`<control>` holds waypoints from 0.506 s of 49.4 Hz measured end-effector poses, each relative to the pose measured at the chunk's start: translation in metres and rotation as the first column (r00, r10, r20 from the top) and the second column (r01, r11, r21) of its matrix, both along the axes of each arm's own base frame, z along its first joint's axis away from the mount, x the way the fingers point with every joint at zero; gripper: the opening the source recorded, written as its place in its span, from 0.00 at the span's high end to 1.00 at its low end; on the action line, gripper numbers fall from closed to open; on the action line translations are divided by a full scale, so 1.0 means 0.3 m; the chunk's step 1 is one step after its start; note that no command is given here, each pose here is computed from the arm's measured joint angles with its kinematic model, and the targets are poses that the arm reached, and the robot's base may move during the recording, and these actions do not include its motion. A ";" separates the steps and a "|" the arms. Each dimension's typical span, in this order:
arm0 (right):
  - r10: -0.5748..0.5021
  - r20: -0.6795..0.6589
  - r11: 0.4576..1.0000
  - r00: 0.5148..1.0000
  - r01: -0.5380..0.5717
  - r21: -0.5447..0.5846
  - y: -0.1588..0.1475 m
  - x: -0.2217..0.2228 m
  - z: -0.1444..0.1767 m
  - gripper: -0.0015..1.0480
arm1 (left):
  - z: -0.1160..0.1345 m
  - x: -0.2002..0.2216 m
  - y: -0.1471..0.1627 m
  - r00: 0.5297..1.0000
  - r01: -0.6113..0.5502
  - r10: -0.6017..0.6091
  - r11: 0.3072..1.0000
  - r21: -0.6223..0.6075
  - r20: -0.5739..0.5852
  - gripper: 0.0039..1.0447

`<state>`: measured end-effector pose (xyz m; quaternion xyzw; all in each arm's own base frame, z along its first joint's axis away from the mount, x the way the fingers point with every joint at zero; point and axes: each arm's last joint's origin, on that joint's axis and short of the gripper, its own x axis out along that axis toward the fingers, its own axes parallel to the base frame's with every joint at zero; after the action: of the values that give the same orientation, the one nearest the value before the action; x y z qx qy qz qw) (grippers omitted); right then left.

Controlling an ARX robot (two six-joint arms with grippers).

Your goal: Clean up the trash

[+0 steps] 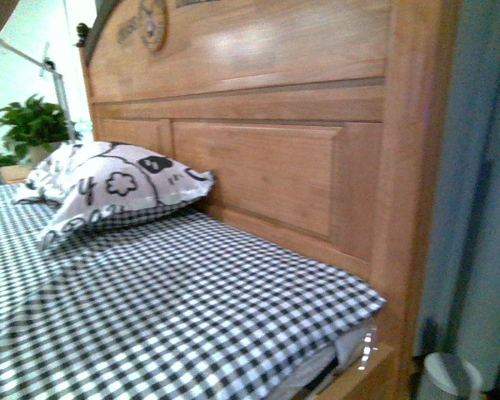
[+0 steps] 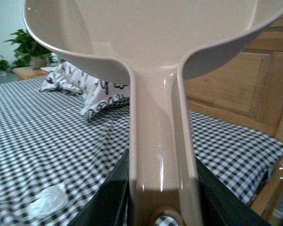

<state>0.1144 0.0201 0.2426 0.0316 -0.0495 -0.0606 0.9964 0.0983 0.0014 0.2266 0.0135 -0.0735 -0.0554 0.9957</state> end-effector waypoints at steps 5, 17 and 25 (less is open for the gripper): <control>0.000 0.001 1.000 1.000 0.000 0.000 0.000 0.000 0.000 0.80 | 0.000 0.000 0.000 1.000 0.000 0.000 1.000 0.000 0.000 0.74; 0.002 0.000 1.000 1.000 -0.002 0.000 0.000 0.000 0.000 0.80 | -0.002 0.001 0.000 1.000 -0.003 0.003 1.000 -0.001 -0.002 0.74; 0.002 0.000 1.000 1.000 -0.002 0.000 0.000 0.000 0.000 0.80 | -0.003 0.001 0.000 1.000 -0.002 0.002 1.000 -0.001 -0.003 0.74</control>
<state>0.1142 0.0201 0.2425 0.0316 -0.0497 -0.0598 0.9965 0.0986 0.0015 0.2258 0.0131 -0.0720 -0.0543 0.9958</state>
